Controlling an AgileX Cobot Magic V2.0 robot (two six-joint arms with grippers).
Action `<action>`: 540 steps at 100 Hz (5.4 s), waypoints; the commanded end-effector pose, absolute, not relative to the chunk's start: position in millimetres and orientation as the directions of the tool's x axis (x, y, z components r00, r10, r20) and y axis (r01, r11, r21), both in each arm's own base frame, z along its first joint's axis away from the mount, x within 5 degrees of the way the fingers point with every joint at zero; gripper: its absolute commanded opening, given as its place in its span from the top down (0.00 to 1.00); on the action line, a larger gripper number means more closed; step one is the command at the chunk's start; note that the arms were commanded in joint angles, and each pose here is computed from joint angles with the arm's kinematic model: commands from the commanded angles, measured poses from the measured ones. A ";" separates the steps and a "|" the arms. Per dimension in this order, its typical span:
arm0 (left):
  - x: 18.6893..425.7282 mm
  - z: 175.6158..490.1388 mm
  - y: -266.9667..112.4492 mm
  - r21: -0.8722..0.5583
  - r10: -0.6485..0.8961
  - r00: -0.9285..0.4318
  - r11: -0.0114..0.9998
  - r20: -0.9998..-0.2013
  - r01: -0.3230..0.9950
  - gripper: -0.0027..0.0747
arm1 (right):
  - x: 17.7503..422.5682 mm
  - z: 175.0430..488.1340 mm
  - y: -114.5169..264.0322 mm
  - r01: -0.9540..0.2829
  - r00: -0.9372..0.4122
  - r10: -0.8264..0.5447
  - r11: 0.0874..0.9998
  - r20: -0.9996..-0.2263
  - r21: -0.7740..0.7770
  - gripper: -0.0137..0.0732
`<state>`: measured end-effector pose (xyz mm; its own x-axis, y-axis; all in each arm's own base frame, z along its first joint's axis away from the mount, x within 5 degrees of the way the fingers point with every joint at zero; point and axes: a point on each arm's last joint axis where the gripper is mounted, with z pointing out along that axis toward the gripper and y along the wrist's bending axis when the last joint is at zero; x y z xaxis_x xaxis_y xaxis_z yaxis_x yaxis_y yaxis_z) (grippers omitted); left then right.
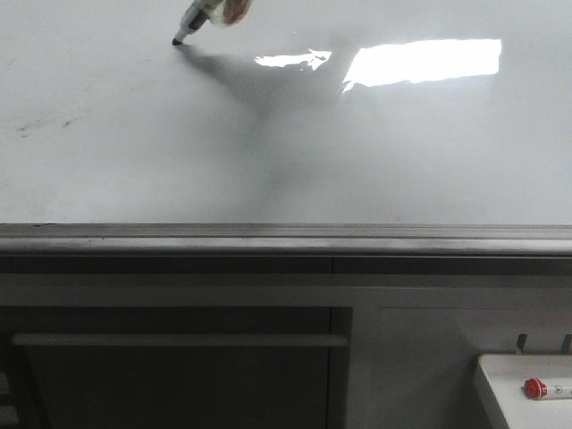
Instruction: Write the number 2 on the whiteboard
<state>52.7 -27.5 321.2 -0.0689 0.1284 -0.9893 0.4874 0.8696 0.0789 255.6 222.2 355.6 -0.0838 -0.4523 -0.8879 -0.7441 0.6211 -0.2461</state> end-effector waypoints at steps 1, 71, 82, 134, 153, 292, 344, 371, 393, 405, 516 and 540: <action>52.7 336.7 -28.4 0.055 0.058 0.010 0.872 -0.998 0.487 0.99 | 259.0 378.7 225.1 -0.721 -0.011 -0.409 0.635 -0.913 -0.276 0.93; 52.5 336.5 -28.7 0.046 0.050 0.004 0.870 -0.999 0.490 0.99 | 281.3 381.4 187.4 -0.652 -0.054 -0.488 0.678 -0.871 -0.339 0.92; 52.5 336.5 -28.7 0.046 0.050 0.004 0.870 -0.999 0.490 0.99 | 280.8 388.9 169.0 -0.627 -0.082 -0.489 0.702 -0.868 -0.337 0.92; 52.2 336.3 -29.2 0.028 0.036 -0.006 0.868 -0.999 0.496 0.99 | 246.3 355.0 175.8 -0.713 -0.265 -0.472 0.683 -0.841 -0.158 0.92; 52.2 335.8 -29.2 0.026 0.037 -0.012 0.868 -0.999 0.496 0.99 | 241.0 332.3 215.8 -0.767 -0.229 -0.465 0.627 -0.855 -0.136 0.92; 52.2 336.1 -29.2 0.026 0.036 -0.009 0.868 -0.999 0.496 0.99 | 228.2 341.0 99.3 -0.548 -0.399 -0.376 0.829 -0.836 -0.112 0.92; 36.4 407.3 -45.5 0.274 0.348 0.047 0.640 -0.936 0.718 0.70 | 132.6 422.0 159.6 -0.842 0.042 -0.393 0.480 -0.918 -0.245 0.93; 52.9 443.4 -83.1 0.151 0.423 -0.035 0.398 -0.906 0.905 0.54 | 117.1 401.0 204.7 -0.919 0.145 -0.479 0.259 -0.865 -0.298 0.93; 67.1 433.7 -102.4 0.022 0.547 -0.123 0.250 -0.828 0.968 0.53 | 106.9 416.2 211.8 -0.924 0.197 -0.441 0.216 -0.876 -0.316 0.93; 69.9 433.9 -108.8 0.002 0.532 -0.110 0.206 -0.839 0.978 0.53 | 103.2 426.5 212.3 -0.939 0.168 -0.396 0.216 -0.903 -0.269 0.93; 104.7 413.0 -120.8 0.012 0.652 -0.152 0.240 -0.743 0.971 0.53 | 86.9 442.8 216.2 -0.956 0.182 -0.333 0.159 -0.925 -0.246 0.93; 112.0 408.5 -122.6 0.020 0.675 -0.160 0.250 -0.721 0.968 0.53 | 85.9 446.6 215.4 -0.957 0.184 -0.328 0.155 -0.927 -0.245 0.93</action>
